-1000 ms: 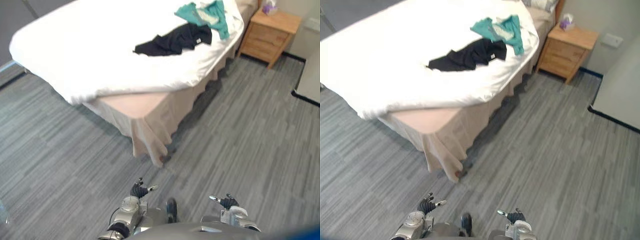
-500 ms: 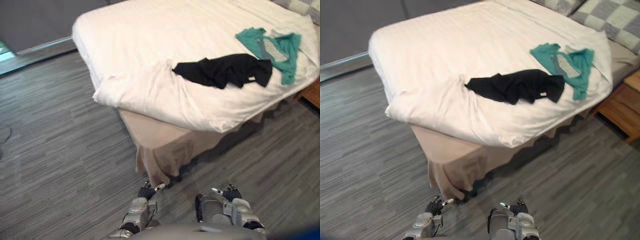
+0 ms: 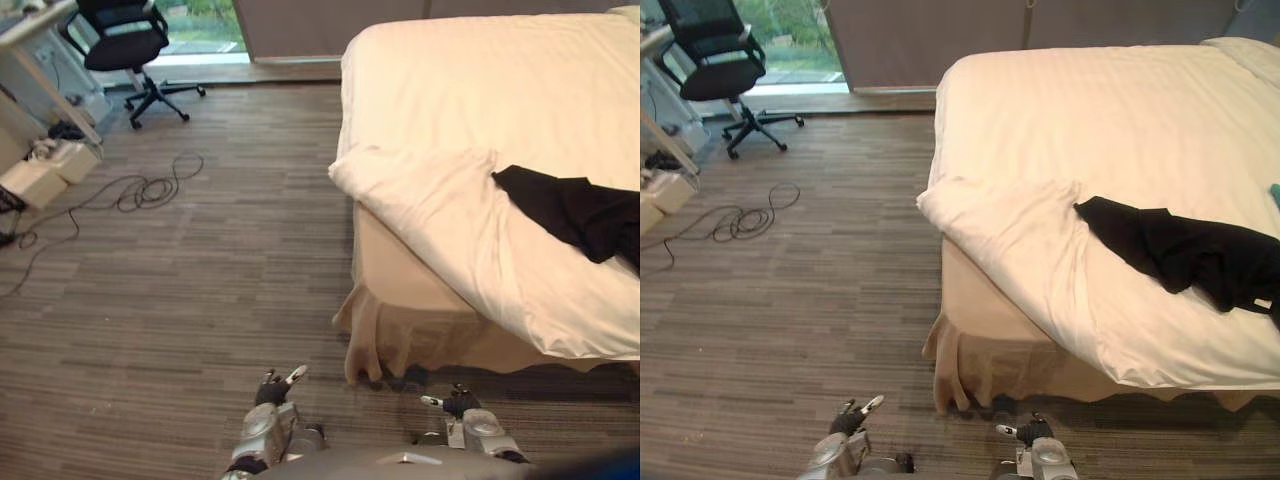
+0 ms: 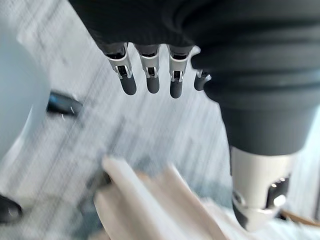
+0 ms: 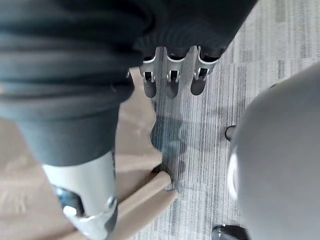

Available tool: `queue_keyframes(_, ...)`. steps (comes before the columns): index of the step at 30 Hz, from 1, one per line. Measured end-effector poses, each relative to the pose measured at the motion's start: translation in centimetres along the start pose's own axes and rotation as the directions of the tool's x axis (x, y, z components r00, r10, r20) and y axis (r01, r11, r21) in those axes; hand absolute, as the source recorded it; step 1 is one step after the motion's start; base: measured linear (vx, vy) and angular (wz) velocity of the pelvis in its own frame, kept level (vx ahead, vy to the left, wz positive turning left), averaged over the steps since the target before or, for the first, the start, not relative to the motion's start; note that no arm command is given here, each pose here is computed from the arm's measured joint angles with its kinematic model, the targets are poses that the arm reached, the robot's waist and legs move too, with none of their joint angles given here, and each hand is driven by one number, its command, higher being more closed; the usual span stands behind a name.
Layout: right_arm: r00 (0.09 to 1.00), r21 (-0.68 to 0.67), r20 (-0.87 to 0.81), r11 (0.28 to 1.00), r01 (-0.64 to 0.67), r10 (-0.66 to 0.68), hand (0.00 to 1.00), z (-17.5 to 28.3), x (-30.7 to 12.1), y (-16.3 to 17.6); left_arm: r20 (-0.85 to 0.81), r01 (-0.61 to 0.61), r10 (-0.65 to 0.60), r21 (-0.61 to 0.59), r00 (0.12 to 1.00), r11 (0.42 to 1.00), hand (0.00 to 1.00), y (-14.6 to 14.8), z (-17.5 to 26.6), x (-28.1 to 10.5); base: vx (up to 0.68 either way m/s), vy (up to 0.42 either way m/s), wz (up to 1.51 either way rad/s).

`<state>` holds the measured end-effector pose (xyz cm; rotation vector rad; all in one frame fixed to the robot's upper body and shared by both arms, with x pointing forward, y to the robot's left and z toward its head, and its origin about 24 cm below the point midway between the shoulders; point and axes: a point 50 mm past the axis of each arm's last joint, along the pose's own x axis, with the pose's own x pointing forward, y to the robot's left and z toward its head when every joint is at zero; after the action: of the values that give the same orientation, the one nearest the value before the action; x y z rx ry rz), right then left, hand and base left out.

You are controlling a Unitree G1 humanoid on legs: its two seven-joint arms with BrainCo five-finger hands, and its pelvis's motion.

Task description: Tidy the bed and pick cloth on bed and put in laundry

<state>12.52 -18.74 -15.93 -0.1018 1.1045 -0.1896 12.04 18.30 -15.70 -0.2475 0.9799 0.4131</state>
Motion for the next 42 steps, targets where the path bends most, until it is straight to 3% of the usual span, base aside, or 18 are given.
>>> queue_keyframes(6, 0.998, 0.082, -0.058, 0.996, 0.03, -0.025, 0.0, -1.8, -0.2, -0.8, -0.142, -0.201, 0.166, -0.287, 0.976, 0.937, 0.0, 3.7, -3.4, -1.0, 0.0, 0.076, -0.13)
queue_keyframes(13, 0.997, 0.11, -0.073, 0.993, 0.045, -0.037, 0.0, -2.0, -0.2, -1.1, -0.151, -0.352, 0.318, -0.379, 0.936, 0.856, 0.0, 6.3, -2.6, -1.1, 0.02, -0.014, -0.01)
queue_keyframes(17, 0.996, 0.124, -0.079, 0.991, 0.059, -0.049, 0.0, -2.1, -0.2, -1.4, 0.047, -0.404, 0.443, -0.331, 0.896, 0.853, 0.0, 10.1, 3.2, -0.8, 0.05, -0.04, -0.23)
queue_keyframes(19, 0.995, 0.131, -0.082, 0.989, 0.068, -0.057, 0.0, -2.1, -0.2, -1.5, 0.195, -0.446, 0.49, -0.229, 0.85, 0.865, 0.0, 11.8, 7.4, -0.9, 0.02, -0.019, -0.25)
queue_keyframes(22, 0.994, 0.129, -0.08, 0.988, 0.08, -0.07, 0.0, -2.1, -0.2, -1.9, 0.461, -0.551, 0.525, -0.092, 0.715, 0.83, 0.0, 14.2, 16.0, -2.3, 0.02, -0.01, -0.2)
queue_keyframes(25, 0.993, 0.132, -0.075, 0.987, 0.097, -0.088, 0.0, -2.3, -0.3, -2.6, 0.672, -0.605, 0.464, -0.03, 0.577, 0.796, 0.0, 13.8, 23.5, -4.5, 0.02, 0.011, -0.14)
queue_keyframes(29, 0.99, 0.186, -0.08, 0.975, 0.125, -0.112, 0.0, -3.0, -0.5, -3.7, 0.871, -0.635, 0.353, -0.063, 0.342, 0.77, 0.0, 10.9, 33.7, -9.6, -0.02, 0.035, -0.52)
queue_keyframes(30, 0.992, 0.189, -0.078, 0.976, 0.111, -0.098, 0.0, -3.0, -0.5, -3.7, 0.946, -0.7, 0.23, -0.006, 0.226, 0.714, 0.0, 9.9, 38.3, -13.2, -0.06, 0.007, -0.39)
queue_keyframes(31, 0.993, 0.189, -0.078, 0.977, 0.098, -0.085, 0.0, -3.0, -0.5, -3.5, 0.972, -0.741, 0.151, 0.032, 0.179, 0.671, 0.0, 9.7, 39.7, -15.2, -0.03, -0.048, -0.34)
queue_keyframes(32, 0.995, 0.178, -0.069, 0.98, 0.086, -0.074, 0.0, -2.9, -0.6, -3.2, 1.0, -0.752, 0.017, 0.008, 0.026, 0.66, 0.0, 8.4, 40.7, -19.0, 0.06, -0.045, -0.33)
queue_keyframes(33, 0.992, 0.174, -0.081, 0.979, 0.105, -0.092, 0.0, -3.7, -0.8, -3.8, 0.988, -0.691, -0.04, -0.076, -0.151, 0.719, 0.0, 7.2, 39.8, -22.2, 0.09, -0.045, -0.33)
queue_keyframes(35, 0.988, 0.181, -0.116, 0.975, 0.126, -0.106, 0.0, -4.8, -1.1, -4.3, 0.966, -0.615, -0.073, -0.099, -0.248, 0.782, 0.0, 5.0, 37.7, -22.8, 0.12, -0.019, -0.15)
queue_keyframes(36, 0.986, 0.18, -0.124, 0.975, 0.128, -0.107, 0.0, -5.0, -1.1, -4.4, 0.97, -0.607, -0.078, -0.082, -0.232, 0.791, 0.0, 4.4, 37.1, -22.2, 0.1, -0.025, -0.02)
queue_keyframes(38, 0.986, 0.175, -0.135, 0.977, 0.123, -0.1, 0.0, -5.2, -1.2, -4.3, 0.987, -0.634, -0.117, 0.019, -0.112, 0.773, 0.0, 2.5, 35.4, -19.1, 0.05, -0.039, -0.07)
queue_keyframes(42, 0.99, 0.141, -0.111, 0.984, 0.106, -0.09, 0.0, -4.3, -0.9, -4.1, 0.967, -0.689, -0.243, 0.128, -0.072, 0.713, 0.0, -0.6, 34.6, -18.0, 0.01, -0.053, -0.13)
